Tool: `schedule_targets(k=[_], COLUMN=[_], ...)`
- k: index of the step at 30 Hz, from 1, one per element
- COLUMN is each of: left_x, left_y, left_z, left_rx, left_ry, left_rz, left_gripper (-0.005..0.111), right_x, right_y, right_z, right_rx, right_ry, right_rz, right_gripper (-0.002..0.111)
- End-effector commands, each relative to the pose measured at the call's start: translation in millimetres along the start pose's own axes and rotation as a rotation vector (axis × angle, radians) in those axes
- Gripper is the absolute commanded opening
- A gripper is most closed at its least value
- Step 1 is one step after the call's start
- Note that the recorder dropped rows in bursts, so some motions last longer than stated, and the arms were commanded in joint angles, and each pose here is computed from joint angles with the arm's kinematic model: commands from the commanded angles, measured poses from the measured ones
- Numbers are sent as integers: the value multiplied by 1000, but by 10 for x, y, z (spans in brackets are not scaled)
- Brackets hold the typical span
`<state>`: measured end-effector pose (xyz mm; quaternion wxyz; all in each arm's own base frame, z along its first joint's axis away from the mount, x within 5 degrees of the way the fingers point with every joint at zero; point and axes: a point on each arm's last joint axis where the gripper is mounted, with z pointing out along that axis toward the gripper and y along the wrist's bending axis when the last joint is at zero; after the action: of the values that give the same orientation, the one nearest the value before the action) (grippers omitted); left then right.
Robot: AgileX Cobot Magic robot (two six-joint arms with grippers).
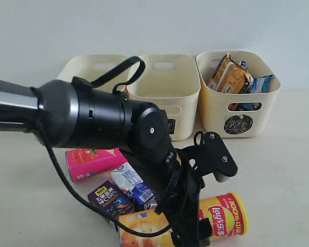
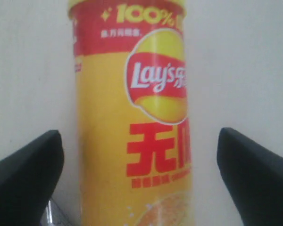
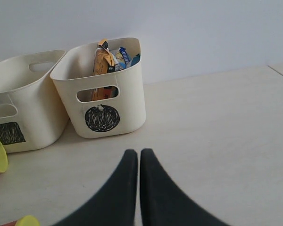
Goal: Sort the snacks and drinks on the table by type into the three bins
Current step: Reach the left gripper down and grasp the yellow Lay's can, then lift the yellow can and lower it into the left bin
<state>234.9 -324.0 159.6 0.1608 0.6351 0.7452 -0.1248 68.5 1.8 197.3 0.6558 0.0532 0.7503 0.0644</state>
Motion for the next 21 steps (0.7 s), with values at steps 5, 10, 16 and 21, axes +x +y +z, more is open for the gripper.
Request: schedule_targets(k=[5,10,16,21], left_x=[95,76,-112,-298], left_y=[29,25,15,29], left_z=[269,232,-87,-473], left_rx=[-12,-3,12,-35], left_ry=[74,80,22,-83], left_rz=[-27,-29,-43,-24], left_gripper=[82,57,5,5], right_x=[-6,-6,-6,-6], right_y=[3,3,3,3], right_z=[0,0,0,0], right_rx=[-3,-3,-3,-3], right_ry=[-3,-3,-3,-3], right_rz=[2,2,2,2], right_gripper=[0,0,0,0])
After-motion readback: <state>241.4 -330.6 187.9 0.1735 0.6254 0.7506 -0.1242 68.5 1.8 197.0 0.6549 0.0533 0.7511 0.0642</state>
